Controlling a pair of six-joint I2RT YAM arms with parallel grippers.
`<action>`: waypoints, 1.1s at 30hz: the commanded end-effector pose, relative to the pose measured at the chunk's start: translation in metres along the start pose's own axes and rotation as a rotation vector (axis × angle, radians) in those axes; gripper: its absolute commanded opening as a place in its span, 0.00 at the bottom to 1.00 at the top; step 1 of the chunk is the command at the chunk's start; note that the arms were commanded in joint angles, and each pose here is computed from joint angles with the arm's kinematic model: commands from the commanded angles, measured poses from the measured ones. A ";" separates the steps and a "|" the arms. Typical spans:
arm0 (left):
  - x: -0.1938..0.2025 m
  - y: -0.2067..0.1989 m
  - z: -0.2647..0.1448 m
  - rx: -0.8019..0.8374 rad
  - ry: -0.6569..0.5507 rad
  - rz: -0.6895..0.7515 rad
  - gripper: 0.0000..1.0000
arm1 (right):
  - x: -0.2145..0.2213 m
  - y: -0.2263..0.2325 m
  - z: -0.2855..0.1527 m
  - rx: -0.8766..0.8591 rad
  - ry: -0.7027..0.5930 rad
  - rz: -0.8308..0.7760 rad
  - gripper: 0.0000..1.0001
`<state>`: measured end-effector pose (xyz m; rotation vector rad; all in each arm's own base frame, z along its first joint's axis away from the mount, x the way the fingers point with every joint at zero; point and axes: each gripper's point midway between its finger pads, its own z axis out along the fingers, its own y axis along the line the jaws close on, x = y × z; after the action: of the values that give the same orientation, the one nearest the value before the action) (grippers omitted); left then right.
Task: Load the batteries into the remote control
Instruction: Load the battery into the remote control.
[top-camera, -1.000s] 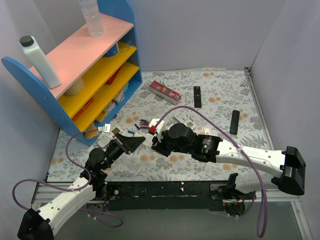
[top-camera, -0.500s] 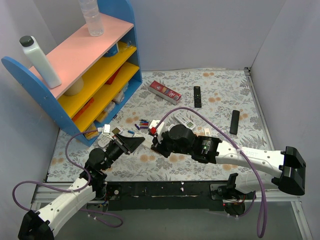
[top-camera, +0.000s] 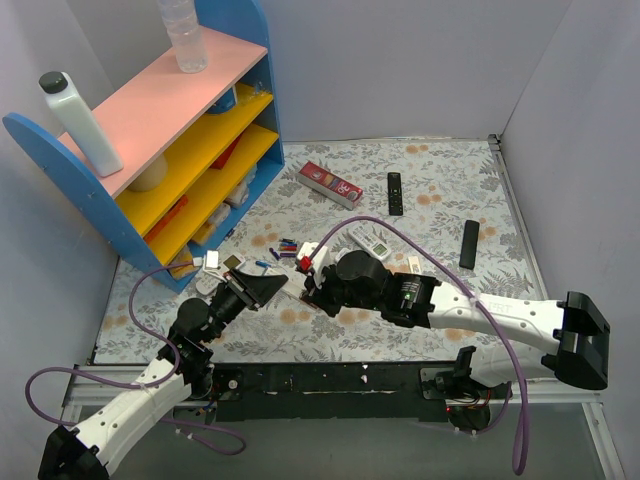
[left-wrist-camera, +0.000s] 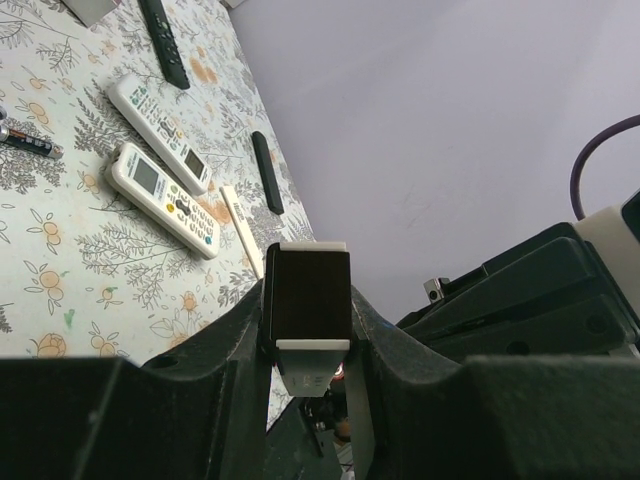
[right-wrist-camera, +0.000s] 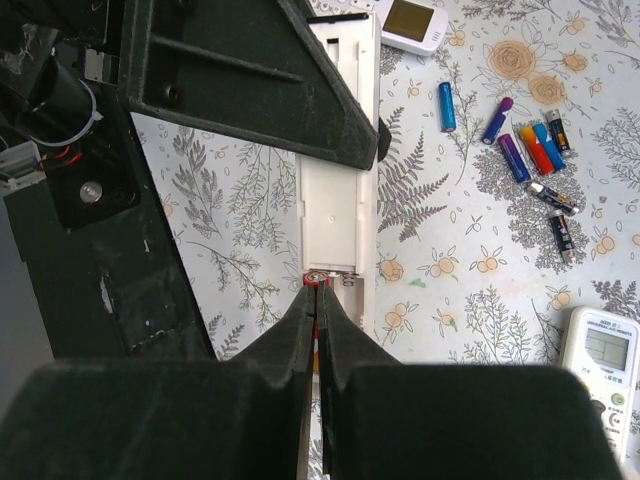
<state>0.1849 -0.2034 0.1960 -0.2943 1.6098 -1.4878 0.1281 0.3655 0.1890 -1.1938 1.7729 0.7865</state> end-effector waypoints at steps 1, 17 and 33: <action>-0.005 -0.022 -0.004 0.111 -0.029 -0.017 0.00 | 0.032 -0.001 0.008 -0.005 0.101 -0.010 0.06; -0.015 -0.027 -0.001 0.099 -0.063 0.035 0.00 | 0.071 -0.003 0.022 -0.002 0.272 -0.013 0.06; -0.004 -0.017 -0.003 0.111 -0.022 0.114 0.00 | 0.052 0.005 0.034 -0.029 0.240 0.018 0.08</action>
<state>0.1905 -0.1977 0.1596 -0.2419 1.7064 -1.3248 0.1262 0.3719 0.1294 -1.3267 1.9444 0.6957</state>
